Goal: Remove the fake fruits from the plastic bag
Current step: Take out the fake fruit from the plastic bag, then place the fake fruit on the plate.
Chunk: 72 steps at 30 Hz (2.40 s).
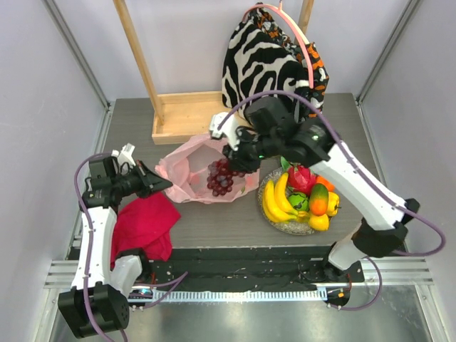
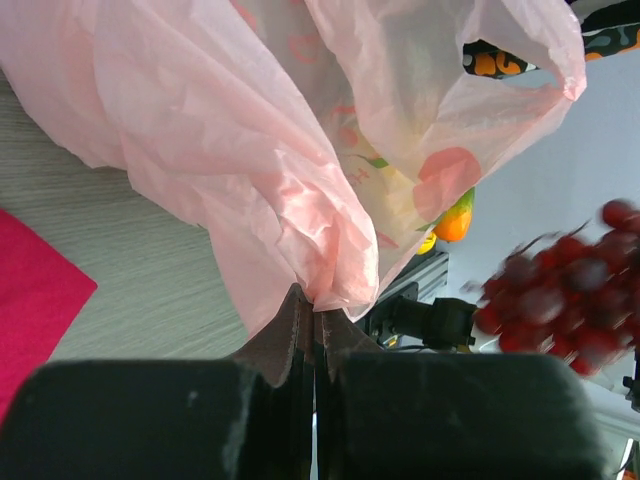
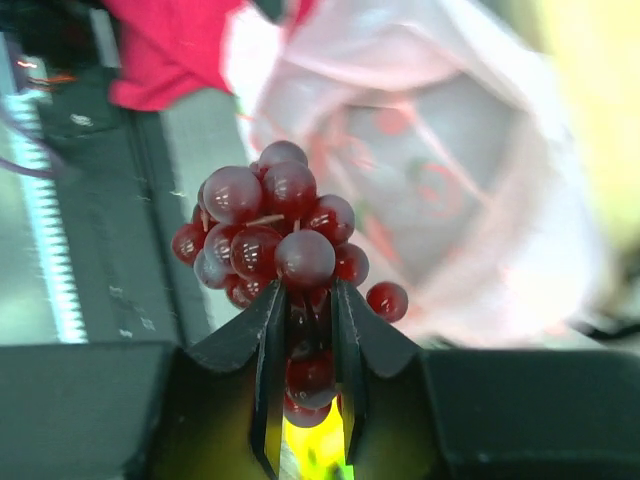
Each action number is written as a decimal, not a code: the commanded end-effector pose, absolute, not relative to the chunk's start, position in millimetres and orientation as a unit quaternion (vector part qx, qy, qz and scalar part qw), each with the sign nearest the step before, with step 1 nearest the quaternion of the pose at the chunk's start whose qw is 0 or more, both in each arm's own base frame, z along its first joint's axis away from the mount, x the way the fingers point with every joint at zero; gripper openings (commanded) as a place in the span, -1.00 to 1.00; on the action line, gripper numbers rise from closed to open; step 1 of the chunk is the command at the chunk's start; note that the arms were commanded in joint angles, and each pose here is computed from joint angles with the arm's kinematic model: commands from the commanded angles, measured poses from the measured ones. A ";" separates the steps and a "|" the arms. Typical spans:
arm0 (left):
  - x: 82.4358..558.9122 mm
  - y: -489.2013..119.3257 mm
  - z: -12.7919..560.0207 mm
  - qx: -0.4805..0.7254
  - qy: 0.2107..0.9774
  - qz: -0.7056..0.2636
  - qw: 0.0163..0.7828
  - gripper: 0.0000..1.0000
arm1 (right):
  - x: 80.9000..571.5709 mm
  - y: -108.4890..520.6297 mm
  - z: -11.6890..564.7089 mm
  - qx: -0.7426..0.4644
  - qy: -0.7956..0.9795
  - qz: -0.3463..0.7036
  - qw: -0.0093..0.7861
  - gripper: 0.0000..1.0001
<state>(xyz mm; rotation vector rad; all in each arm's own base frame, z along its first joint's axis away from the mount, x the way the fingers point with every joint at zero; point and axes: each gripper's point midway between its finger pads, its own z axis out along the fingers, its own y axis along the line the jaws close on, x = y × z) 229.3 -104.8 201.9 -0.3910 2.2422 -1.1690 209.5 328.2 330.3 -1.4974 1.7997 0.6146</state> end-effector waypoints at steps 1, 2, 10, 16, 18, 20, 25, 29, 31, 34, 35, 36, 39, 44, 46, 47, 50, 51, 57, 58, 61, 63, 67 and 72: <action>237.1 -103.7 221.5 -0.119 0.834 -0.434 0.319 -1.00 | 226.8 255.6 379.6 -0.560 0.693 0.131 0.434 -0.66; 237.2 -103.4 221.0 -0.120 0.834 -0.434 0.318 -1.00 | 231.5 237.6 380.0 -0.550 0.704 0.108 0.437 -0.66; 241.2 -98.8 215.1 -0.125 0.837 -0.424 0.323 -1.00 | 272.2 108.0 308.3 -0.504 0.771 -0.056 0.385 -0.80; 240.2 -97.9 216.7 -0.133 0.834 -0.427 0.324 -1.00 | 297.6 83.2 283.8 -0.473 0.776 -0.131 0.397 -0.88; 236.6 -99.5 213.6 -0.136 0.833 -0.431 0.319 -1.00 | 302.6 82.9 276.6 -0.474 0.772 -0.140 0.399 -0.88; 231.8 -100.5 209.5 -0.137 0.833 -0.431 0.318 -1.00 | 308.0 82.0 276.2 -0.469 0.768 -0.148 0.409 -0.89; 227.8 -99.9 209.0 -0.148 0.829 -0.436 0.316 -1.00 | 310.0 84.3 263.5 -0.484 0.757 -0.150 0.412 -0.90; 227.8 -99.2 207.1 -0.151 0.829 -0.437 0.314 -1.00 | 316.9 86.5 272.3 -0.478 0.747 -0.157 0.435 -0.91; 229.7 -97.8 205.9 -0.152 0.830 -0.434 0.314 -1.00 | 321.1 87.2 276.0 -0.473 0.744 -0.160 0.444 -0.91; 233.5 -95.2 206.3 -0.156 0.830 -0.432 0.318 -1.00 | 325.9 91.8 271.3 -0.474 0.741 -0.158 0.448 -0.91; 234.8 -94.6 207.7 -0.156 0.829 -0.431 0.320 -1.00 | 326.2 92.1 266.7 -0.475 0.744 -0.155 0.444 -0.91; 235.4 -93.6 208.2 -0.157 0.828 -0.431 0.321 -1.00 | 324.6 93.1 258.8 -0.478 0.747 -0.150 0.437 -0.92; 237.5 -93.2 208.8 -0.155 0.829 -0.431 0.322 -1.00 | 318.3 92.7 248.4 -0.476 0.755 -0.139 0.429 -0.91; 238.9 -92.9 206.3 -0.155 0.830 -0.431 0.318 -1.00 | 300.8 93.0 230.7 -0.490 0.761 -0.117 0.407 -0.91; 239.6 -92.2 206.2 -0.156 0.830 -0.430 0.319 -1.00 | 291.4 92.7 223.9 -0.495 0.765 -0.108 0.397 -0.91; 239.4 -92.6 206.5 -0.155 0.830 -0.430 0.319 -1.00 | 288.5 93.6 222.5 -0.496 0.766 -0.104 0.395 -0.91; 239.8 -92.3 203.2 -0.157 0.831 -0.430 0.316 -1.00 | 277.6 93.7 215.3 -0.506 0.768 -0.095 0.381 -0.90; 239.9 -92.2 202.5 -0.157 0.831 -0.430 0.316 -1.00 | 274.4 93.2 213.2 -0.508 0.769 -0.091 0.377 -0.89; 240.5 -92.3 202.8 -0.159 0.830 -0.431 0.317 -1.00 | 239.8 91.0 191.8 -0.519 0.791 -0.045 0.320 -0.78; 240.9 -92.3 203.6 -0.159 0.829 -0.431 0.317 -1.00 | 234.6 89.3 188.5 -0.520 0.795 -0.042 0.310 -0.72; 241.1 -92.2 203.4 -0.159 0.829 -0.431 0.318 -1.00 | 229.2 87.2 181.8 -0.514 0.802 -0.040 0.303 -0.64; 240.9 -92.6 203.7 -0.158 0.829 -0.432 0.318 -1.00 | 225.8 87.8 178.8 -0.514 0.805 -0.033 0.295 -0.59; 241.5 -92.7 204.7 -0.157 0.829 -0.434 0.317 -1.00 | 201.3 95.0 173.9 -0.529 0.809 0.021 0.254 0.39; 241.7 -92.9 203.9 -0.158 0.829 -0.434 0.316 -1.00 | 196.1 109.2 214.5 -0.518 0.806 0.061 0.280 0.93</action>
